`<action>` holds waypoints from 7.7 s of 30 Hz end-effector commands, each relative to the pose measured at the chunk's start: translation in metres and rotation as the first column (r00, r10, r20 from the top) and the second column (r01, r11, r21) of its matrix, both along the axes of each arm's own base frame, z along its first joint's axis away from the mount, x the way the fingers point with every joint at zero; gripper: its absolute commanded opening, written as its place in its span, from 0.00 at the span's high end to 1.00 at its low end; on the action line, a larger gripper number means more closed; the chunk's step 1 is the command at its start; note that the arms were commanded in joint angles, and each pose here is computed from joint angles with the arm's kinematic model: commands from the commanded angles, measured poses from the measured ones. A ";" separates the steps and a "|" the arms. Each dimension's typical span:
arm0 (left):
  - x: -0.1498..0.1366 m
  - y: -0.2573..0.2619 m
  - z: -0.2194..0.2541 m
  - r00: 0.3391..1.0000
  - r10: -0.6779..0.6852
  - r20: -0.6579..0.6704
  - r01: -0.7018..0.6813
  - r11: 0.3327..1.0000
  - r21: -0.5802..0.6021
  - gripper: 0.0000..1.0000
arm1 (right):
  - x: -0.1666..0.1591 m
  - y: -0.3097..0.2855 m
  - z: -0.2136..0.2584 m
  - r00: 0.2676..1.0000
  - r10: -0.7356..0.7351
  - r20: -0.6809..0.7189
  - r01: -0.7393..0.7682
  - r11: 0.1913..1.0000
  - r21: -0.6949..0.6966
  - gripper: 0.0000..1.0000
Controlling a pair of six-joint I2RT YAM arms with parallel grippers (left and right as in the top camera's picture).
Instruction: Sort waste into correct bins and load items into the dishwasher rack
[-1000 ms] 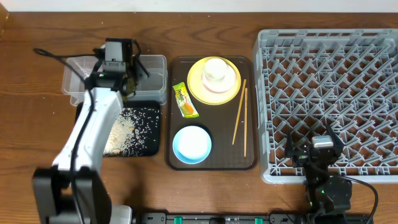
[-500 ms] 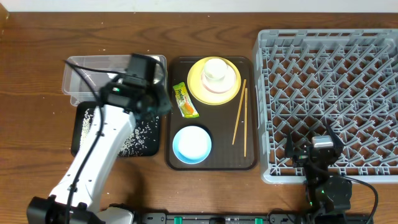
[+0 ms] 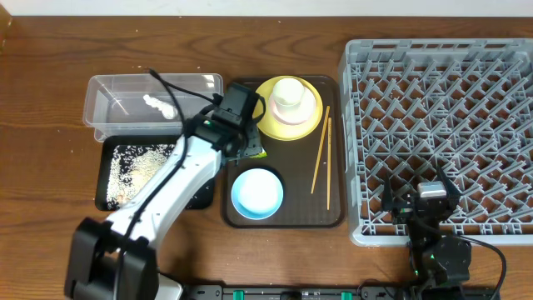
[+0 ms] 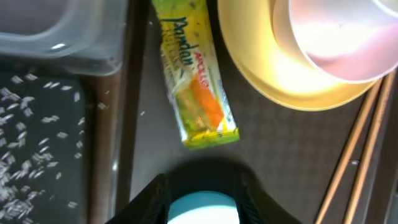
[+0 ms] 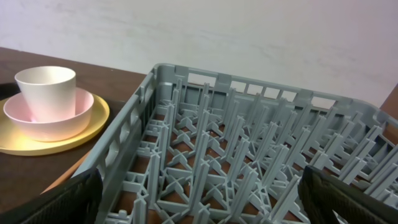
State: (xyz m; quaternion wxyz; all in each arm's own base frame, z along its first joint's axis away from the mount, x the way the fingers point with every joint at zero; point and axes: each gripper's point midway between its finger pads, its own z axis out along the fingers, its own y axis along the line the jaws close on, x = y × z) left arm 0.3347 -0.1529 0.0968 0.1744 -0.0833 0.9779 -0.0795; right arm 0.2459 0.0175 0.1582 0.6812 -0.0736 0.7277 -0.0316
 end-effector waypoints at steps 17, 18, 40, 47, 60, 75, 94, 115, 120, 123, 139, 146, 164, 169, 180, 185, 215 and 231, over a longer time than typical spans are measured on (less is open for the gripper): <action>0.019 -0.013 -0.059 0.999 -0.018 -0.039 0.020 0.998 0.051 0.57 | 0.000 0.000 0.000 1.000 0.003 0.002 -0.003 1.000 -0.004 0.01; 0.020 -0.015 -0.061 0.999 -0.022 -0.037 0.023 0.998 0.050 0.57 | 0.000 0.000 0.000 1.000 0.003 0.002 -0.003 1.000 -0.004 0.01; 0.032 -0.013 -0.090 1.000 -0.009 -0.020 0.011 0.994 0.113 0.57 | 0.000 0.000 0.000 1.000 0.003 0.002 -0.003 1.000 -0.004 0.01; 0.028 -0.013 -0.101 0.999 -0.011 -0.045 0.017 0.992 0.126 0.57 | 0.000 0.000 0.000 1.000 0.003 0.002 -0.003 1.000 -0.004 0.01; 0.029 -0.013 -0.107 0.998 -0.011 -0.055 0.018 0.991 0.130 0.81 | 0.000 0.000 0.000 1.000 0.003 0.002 -0.003 1.000 -0.004 0.01; 0.042 -0.019 0.014 0.980 0.000 0.198 0.000 1.000 0.000 0.94 | 0.000 0.000 0.000 1.000 0.003 0.002 -0.003 1.000 -0.004 0.01; 0.090 0.114 0.070 0.836 0.331 0.438 -0.398 0.915 0.069 0.92 | 0.000 0.000 0.000 1.000 0.003 0.002 -0.003 1.000 -0.004 0.01; 0.117 0.136 0.051 0.821 0.419 0.388 -0.418 0.904 -0.092 0.45 | 0.000 0.000 0.000 1.000 0.003 0.002 -0.003 1.000 -0.004 0.01; 0.085 0.095 0.094 0.877 0.330 0.350 -0.258 0.937 -0.236 0.45 | 0.000 0.000 0.000 1.000 0.003 0.002 -0.003 1.000 -0.004 0.01; 0.050 0.069 0.101 0.930 0.255 0.264 -0.176 0.941 -0.288 0.45 | 0.000 0.000 0.000 1.000 0.003 0.002 -0.003 1.000 -0.004 0.01; -0.113 -0.005 0.018 0.966 -0.163 -0.201 0.141 0.983 -0.119 0.45 | 0.000 0.000 0.000 1.000 0.003 0.002 -0.003 1.000 -0.004 0.01; -0.136 -0.032 -0.005 0.944 -0.260 -0.203 0.238 0.963 -0.127 0.45 | 0.000 0.000 0.000 1.000 0.003 0.002 -0.003 1.000 -0.004 0.01; -0.121 -0.067 0.001 0.941 -0.336 -0.034 0.328 0.935 -0.137 0.45 | 0.000 0.000 0.000 1.000 0.003 0.002 -0.003 1.000 -0.004 0.01; -0.113 -0.067 0.003 0.945 -0.326 -0.002 0.324 0.938 -0.125 0.45 | 0.000 0.000 0.000 1.000 0.003 0.002 -0.003 1.000 -0.004 0.01; -0.100 -0.062 0.006 0.953 -0.299 0.052 0.302 0.950 -0.073 0.48 | 0.000 0.000 0.000 1.000 0.003 0.002 -0.003 1.000 -0.004 0.01; -0.100 -0.062 0.006 0.953 -0.299 0.054 0.302 0.950 -0.074 0.54 | 0.000 0.000 0.000 1.000 0.003 0.002 -0.003 1.000 -0.004 0.01; -0.094 -0.068 0.008 0.949 -0.304 0.090 0.311 0.946 -0.087 0.54 | 0.000 0.000 0.000 1.000 0.003 0.001 -0.003 1.000 -0.004 0.01; -0.068 -0.096 0.034 0.917 -0.300 0.264 0.345 0.927 -0.145 0.54 | 0.000 0.000 0.000 1.000 0.003 0.002 -0.003 1.000 -0.004 0.01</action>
